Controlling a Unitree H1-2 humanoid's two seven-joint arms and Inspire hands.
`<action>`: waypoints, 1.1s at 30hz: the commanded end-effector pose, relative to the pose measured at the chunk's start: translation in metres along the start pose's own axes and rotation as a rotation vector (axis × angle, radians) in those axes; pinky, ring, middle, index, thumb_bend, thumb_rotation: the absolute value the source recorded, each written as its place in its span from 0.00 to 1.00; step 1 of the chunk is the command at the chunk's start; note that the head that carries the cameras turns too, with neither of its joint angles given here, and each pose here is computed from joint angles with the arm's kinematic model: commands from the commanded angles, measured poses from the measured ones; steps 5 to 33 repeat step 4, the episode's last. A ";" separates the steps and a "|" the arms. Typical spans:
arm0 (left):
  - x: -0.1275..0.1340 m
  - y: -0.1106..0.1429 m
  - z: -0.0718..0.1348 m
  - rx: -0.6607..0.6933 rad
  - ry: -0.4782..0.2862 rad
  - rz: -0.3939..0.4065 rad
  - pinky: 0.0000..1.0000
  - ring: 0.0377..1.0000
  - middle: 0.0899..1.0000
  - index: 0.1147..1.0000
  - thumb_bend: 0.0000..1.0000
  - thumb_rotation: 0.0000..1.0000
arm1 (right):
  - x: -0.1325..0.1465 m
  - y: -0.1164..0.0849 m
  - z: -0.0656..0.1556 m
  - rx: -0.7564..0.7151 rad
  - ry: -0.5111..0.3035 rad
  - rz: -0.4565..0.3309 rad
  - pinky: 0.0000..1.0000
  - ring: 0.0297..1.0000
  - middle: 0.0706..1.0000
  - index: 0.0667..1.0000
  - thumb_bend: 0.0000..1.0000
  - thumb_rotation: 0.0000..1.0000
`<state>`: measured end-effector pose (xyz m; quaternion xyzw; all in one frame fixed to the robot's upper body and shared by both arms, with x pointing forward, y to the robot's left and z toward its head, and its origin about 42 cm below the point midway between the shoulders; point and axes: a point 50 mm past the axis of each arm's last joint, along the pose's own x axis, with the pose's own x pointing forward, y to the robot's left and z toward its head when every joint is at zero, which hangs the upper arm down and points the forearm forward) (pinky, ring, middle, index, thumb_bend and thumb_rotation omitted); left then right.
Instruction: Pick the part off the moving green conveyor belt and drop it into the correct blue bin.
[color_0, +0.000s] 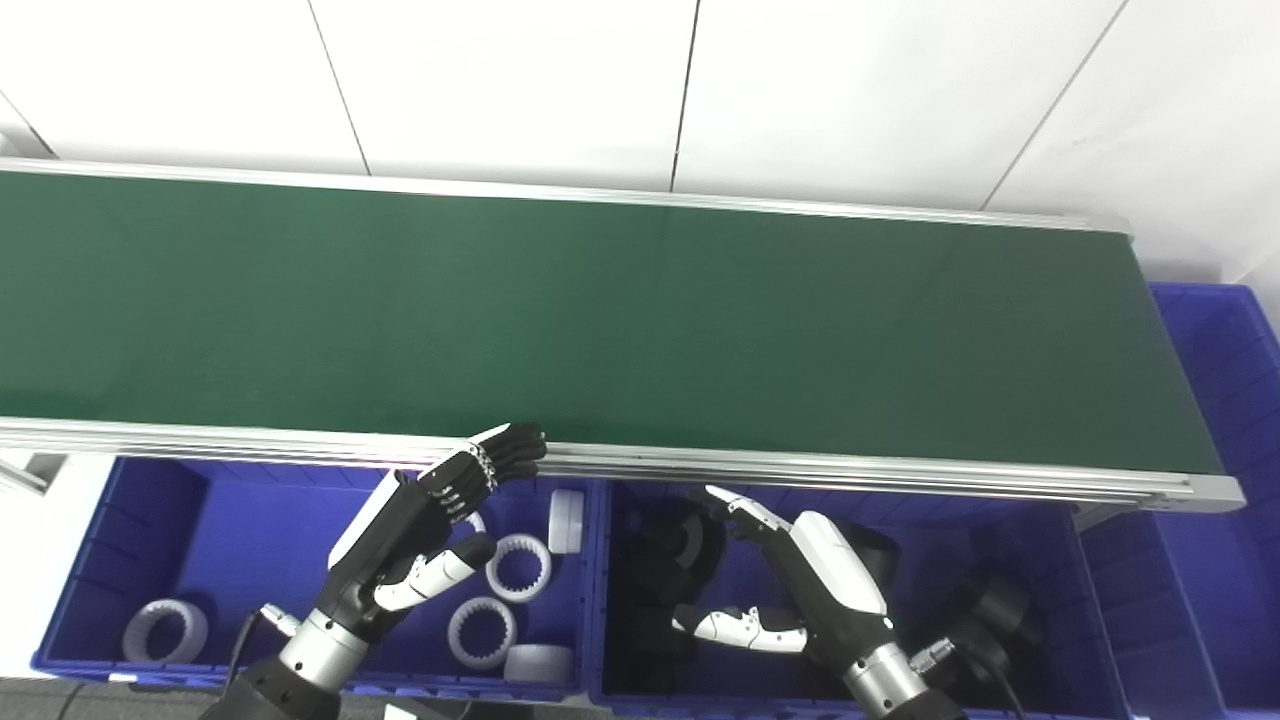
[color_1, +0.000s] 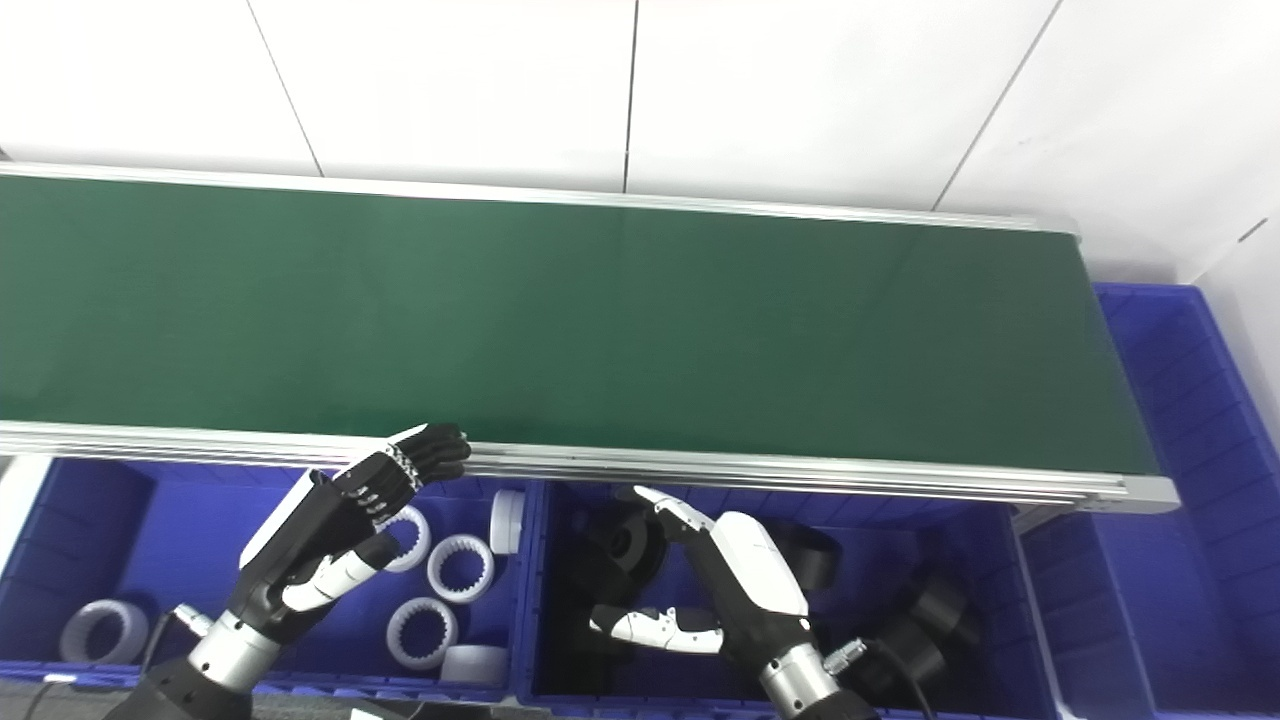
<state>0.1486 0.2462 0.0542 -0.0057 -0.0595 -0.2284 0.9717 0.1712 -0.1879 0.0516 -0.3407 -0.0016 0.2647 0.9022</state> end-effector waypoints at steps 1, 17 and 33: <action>0.000 0.001 0.008 0.020 -0.059 0.003 0.84 0.87 0.86 0.84 0.45 0.63 | 0.000 -0.006 0.013 0.021 -0.072 -0.032 0.77 0.85 0.90 0.89 0.60 0.79; 0.000 0.001 0.008 0.026 -0.054 0.002 0.84 0.87 0.86 0.84 0.46 0.64 | -0.002 -0.006 0.020 0.089 -0.125 -0.045 0.77 0.85 0.90 0.89 0.54 0.83; 0.000 0.001 0.008 0.026 -0.054 0.002 0.84 0.87 0.86 0.84 0.46 0.64 | -0.002 -0.006 0.020 0.089 -0.125 -0.045 0.77 0.85 0.90 0.89 0.54 0.83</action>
